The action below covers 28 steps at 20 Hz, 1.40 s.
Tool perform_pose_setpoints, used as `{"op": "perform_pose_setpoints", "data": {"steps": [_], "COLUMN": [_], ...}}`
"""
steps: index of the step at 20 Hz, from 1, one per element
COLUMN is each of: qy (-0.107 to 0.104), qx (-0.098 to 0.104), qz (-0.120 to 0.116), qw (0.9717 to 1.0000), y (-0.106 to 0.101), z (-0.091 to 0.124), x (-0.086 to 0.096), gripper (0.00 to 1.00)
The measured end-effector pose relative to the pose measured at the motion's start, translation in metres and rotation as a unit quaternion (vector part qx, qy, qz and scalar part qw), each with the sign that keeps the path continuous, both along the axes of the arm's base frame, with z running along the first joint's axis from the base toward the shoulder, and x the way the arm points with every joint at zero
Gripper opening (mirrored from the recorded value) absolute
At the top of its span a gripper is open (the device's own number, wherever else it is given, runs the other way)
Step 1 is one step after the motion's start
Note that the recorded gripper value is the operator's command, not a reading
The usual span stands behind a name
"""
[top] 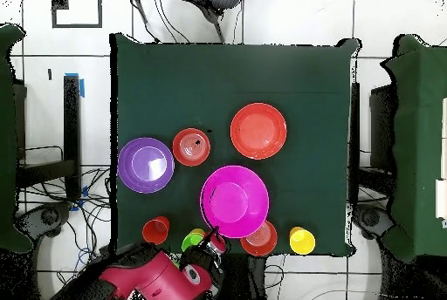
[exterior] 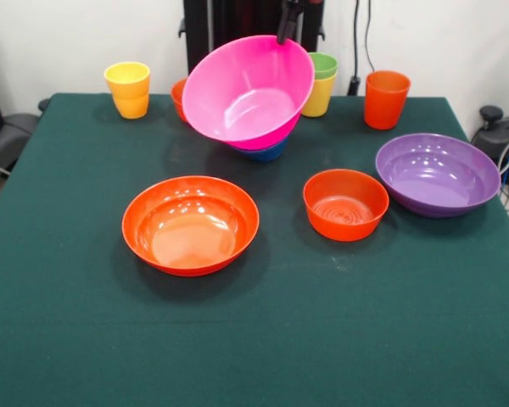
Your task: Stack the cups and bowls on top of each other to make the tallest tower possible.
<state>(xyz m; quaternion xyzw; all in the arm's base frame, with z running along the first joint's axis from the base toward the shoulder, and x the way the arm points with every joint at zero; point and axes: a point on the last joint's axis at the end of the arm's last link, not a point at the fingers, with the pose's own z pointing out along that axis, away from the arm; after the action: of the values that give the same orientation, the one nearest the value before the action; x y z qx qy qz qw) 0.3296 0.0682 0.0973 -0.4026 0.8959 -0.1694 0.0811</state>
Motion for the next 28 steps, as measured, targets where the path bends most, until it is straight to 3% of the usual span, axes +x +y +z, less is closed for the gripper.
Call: {"op": "perform_pose_setpoints", "data": {"steps": [9, 10, 19, 28], "qy": [0.028, 0.034, 0.039, 0.039], "qx": [-0.049, -0.064, -0.102, -0.109], "qz": [0.047, 0.058, 0.074, 0.072], "qw": [0.9973, 0.9957, 0.9913, 0.9906], "y": [-0.001, -0.003, -0.014, -0.018], "z": [-0.004, -0.004, 0.005, 0.007], "x": [-0.013, -0.016, -0.018, -0.018], "gripper": [0.0, 1.0, 1.0, 1.0]}}
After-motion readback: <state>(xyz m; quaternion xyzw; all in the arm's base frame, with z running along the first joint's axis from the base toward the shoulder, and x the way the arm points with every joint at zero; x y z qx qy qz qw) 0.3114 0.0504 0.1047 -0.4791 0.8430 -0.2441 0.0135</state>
